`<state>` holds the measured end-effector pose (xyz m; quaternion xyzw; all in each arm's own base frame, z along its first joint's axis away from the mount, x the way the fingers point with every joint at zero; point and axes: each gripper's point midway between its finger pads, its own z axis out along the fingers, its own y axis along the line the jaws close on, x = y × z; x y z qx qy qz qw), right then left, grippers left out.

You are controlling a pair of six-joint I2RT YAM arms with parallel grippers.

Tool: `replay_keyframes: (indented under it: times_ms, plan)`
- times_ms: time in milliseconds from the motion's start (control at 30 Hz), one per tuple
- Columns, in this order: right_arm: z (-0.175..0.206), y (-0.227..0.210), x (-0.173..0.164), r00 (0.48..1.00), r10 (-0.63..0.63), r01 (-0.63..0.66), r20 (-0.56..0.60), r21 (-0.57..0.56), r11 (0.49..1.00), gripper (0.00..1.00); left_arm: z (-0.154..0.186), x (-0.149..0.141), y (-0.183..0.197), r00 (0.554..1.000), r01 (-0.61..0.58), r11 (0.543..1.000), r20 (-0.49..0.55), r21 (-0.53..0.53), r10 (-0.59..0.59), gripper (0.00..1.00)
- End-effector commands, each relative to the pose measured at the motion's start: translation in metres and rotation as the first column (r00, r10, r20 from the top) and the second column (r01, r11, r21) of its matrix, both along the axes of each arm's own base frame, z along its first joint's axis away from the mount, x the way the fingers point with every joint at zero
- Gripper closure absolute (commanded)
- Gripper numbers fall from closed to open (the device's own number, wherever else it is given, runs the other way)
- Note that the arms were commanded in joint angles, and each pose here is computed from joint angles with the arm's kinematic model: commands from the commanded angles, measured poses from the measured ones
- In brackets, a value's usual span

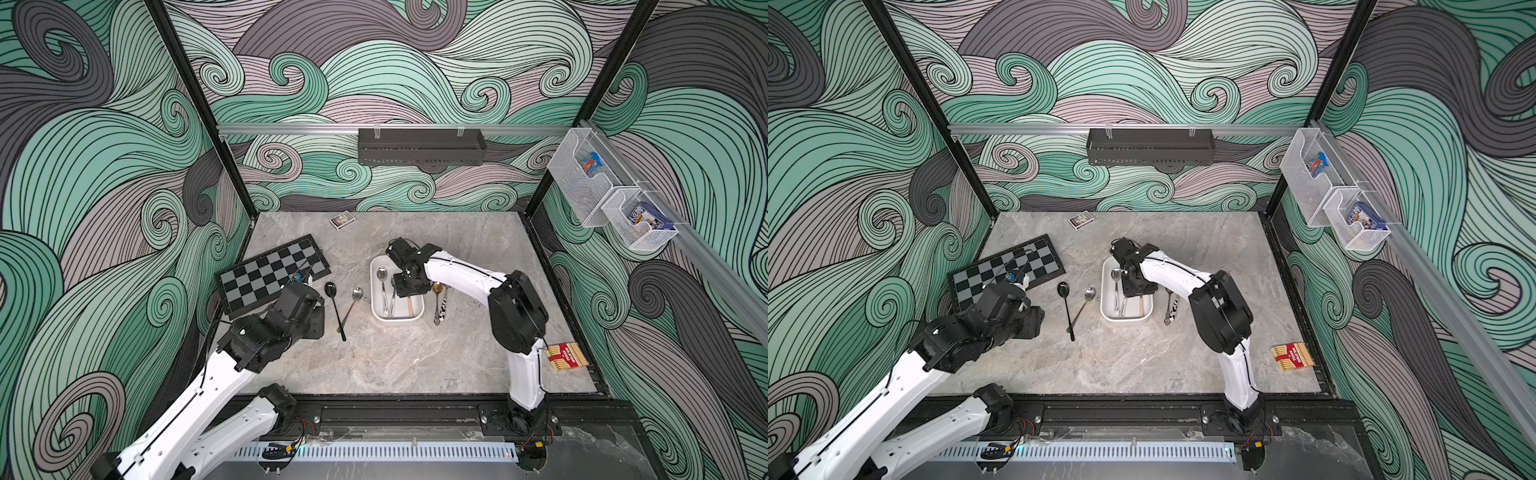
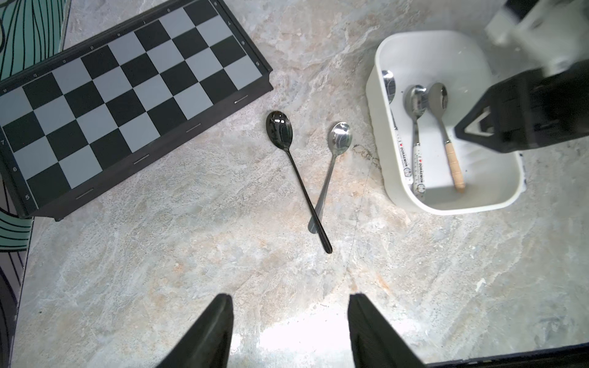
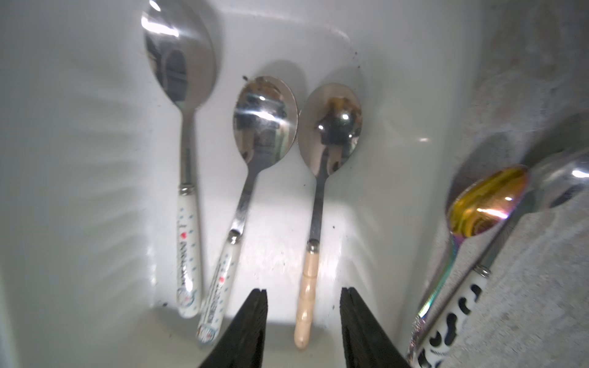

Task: Put the spoon into the storage box
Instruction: Place the spoon in the storage box, then pick up the spoon from the center of the board.

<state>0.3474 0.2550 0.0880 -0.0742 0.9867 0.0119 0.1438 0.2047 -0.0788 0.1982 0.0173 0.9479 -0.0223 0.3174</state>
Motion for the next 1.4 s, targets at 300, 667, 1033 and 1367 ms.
replay_keyframes:
  times_ms: [300,667,1033,1367]
  plan:
    - [0.098,-0.064,-0.065,0.976,0.052,-0.08,0.211,0.126,0.989,0.52,-0.069,0.08,-0.046,0.952,-0.199,0.979,-0.245,-0.041,0.183,0.44]
    - [0.112,-0.122,-0.114,0.955,-0.003,-0.07,0.296,0.236,0.969,0.5,-0.153,0.126,-0.036,0.888,-0.314,0.949,-0.361,-0.024,0.285,0.53]
    - [0.099,-0.133,-0.123,0.961,0.002,-0.073,0.278,0.245,0.967,0.49,-0.196,0.135,-0.03,0.869,-0.31,0.951,-0.402,0.01,0.288,0.64]
    - [0.097,-0.134,-0.122,0.962,-0.004,-0.065,0.274,0.24,0.969,0.49,-0.202,0.129,-0.021,0.865,-0.315,0.949,-0.408,0.012,0.292,0.82]
